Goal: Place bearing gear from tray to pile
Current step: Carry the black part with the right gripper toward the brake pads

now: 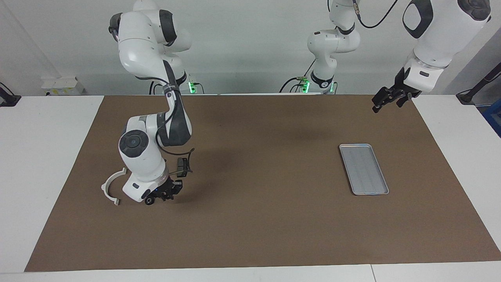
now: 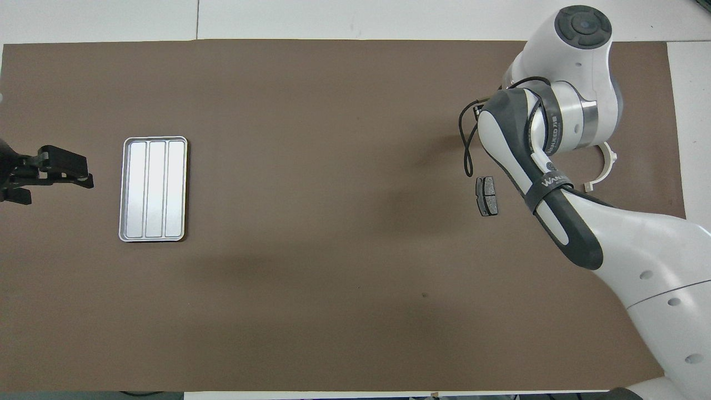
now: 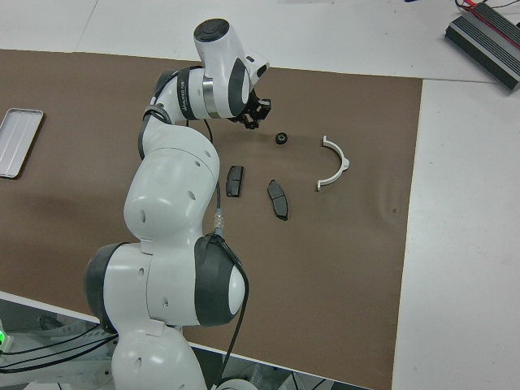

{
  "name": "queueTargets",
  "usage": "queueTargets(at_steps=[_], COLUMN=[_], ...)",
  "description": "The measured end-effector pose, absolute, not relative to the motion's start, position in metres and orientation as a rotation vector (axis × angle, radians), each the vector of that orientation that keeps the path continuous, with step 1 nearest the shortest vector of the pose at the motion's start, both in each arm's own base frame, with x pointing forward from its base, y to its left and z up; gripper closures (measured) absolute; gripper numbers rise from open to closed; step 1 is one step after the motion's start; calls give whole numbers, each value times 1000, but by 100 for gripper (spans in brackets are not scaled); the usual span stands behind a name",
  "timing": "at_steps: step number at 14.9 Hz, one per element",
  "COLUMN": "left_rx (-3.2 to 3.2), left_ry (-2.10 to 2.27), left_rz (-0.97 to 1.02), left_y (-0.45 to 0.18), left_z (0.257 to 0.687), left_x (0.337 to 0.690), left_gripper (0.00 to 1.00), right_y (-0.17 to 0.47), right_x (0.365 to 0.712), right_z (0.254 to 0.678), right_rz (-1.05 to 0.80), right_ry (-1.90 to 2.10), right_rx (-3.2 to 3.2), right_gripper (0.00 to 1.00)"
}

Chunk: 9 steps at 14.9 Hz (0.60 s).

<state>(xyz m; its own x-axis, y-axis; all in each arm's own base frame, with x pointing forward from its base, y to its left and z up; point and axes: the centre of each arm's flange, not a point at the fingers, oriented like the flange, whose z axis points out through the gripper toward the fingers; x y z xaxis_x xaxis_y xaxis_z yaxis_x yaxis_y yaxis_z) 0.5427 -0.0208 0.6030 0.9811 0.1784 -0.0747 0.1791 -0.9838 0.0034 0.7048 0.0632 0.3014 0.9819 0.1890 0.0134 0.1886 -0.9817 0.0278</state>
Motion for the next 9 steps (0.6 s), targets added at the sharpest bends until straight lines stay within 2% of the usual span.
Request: queueTargets(at_steps=[9], left_rx=[3117], left_ry=[281], left_rz=[-118], left_y=[-21], left_z=[603], left_x=[543], left_gripper=[0], right_y=[72], right_x=[697], right_z=[288], right_rz=[98], right_ry=[319], right_rx=[3106], right_gripper=[76])
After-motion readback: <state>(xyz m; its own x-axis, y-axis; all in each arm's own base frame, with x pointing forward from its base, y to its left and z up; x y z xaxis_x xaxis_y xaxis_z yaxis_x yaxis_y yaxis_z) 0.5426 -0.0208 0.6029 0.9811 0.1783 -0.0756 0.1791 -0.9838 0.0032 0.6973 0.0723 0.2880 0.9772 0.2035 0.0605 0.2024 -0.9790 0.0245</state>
